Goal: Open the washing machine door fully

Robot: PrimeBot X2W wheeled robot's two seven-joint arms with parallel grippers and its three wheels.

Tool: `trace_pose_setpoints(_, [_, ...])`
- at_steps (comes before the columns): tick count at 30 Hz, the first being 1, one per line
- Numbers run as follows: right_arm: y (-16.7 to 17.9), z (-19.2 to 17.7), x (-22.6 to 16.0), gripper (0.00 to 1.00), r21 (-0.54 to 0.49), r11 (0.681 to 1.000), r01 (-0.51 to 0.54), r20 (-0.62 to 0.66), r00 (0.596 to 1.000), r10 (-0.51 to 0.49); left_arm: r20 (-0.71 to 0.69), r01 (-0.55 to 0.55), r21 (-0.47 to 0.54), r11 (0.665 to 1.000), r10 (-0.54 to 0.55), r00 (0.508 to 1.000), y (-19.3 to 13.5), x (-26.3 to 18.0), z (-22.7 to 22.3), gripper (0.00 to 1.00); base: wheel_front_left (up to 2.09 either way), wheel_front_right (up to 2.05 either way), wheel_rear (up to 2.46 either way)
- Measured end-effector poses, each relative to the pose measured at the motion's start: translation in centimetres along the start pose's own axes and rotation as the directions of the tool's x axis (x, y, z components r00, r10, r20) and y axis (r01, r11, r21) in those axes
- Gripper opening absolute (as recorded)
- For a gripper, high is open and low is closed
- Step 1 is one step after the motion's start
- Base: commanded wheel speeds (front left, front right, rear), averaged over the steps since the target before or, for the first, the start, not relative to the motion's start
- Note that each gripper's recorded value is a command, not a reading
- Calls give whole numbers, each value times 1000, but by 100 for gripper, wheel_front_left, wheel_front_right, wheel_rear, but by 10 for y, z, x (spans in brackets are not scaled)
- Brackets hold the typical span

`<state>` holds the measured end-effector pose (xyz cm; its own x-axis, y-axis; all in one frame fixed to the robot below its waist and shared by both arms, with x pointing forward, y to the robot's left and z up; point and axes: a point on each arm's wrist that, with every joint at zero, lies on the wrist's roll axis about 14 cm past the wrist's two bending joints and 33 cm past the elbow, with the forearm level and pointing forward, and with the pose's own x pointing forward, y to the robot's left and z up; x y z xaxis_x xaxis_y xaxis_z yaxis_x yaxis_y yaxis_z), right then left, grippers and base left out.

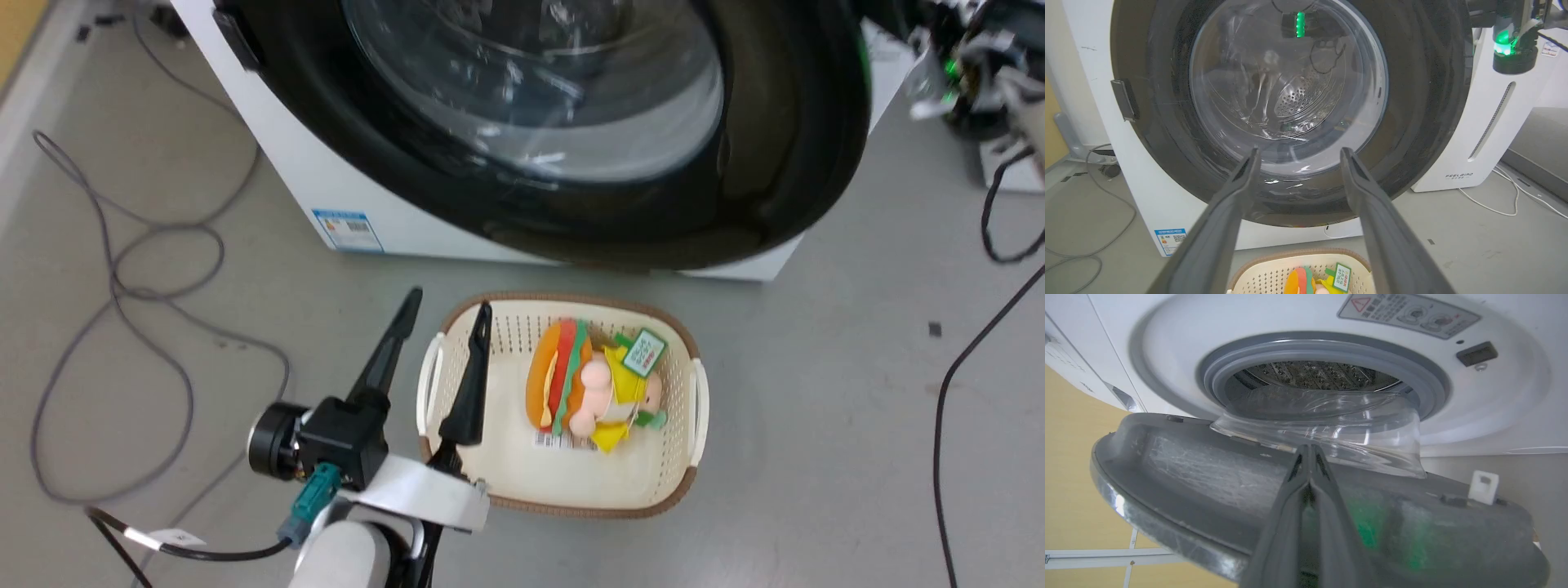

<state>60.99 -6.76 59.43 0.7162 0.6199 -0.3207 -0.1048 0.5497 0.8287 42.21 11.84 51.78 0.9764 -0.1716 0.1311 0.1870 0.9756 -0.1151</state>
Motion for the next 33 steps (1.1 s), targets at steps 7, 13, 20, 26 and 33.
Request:
trace_pose_setpoints(7, [3, -29, -19, 0, 1, 1000, -3, -53, 999, 3, -6, -10, 9, 1000, 11, 1000, 0, -24, 5, 100, 0, 0, 0])
trace_pose_setpoints(13, [10, -57, -34, 0, 2, 1000, -23, -103, 994, 23, -4, -36, 31, 999, 36, 999, 7, -46, 10, 100, 0, 0, 0])
trace_pose_setpoints(20, [26, -93, -44, 0, 0, 996, -85, -180, 980, 84, 7, -70, 51, 996, 70, 998, 15, -68, 17, 100, 0, 0, 0])
trace_pose_setpoints(26, [41, -119, -47, 0, -7, 989, -149, -253, 957, 143, 6, -94, 57, 994, 94, 996, 22, -80, 17, 100, 0, 0, 0])
trace_pose_setpoints(33, [55, -168, -53, 0, -17, 969, -245, -383, 897, 220, -8, -114, 62, 992, 114, 993, 28, -90, 13, 100, 0, 0, 0])
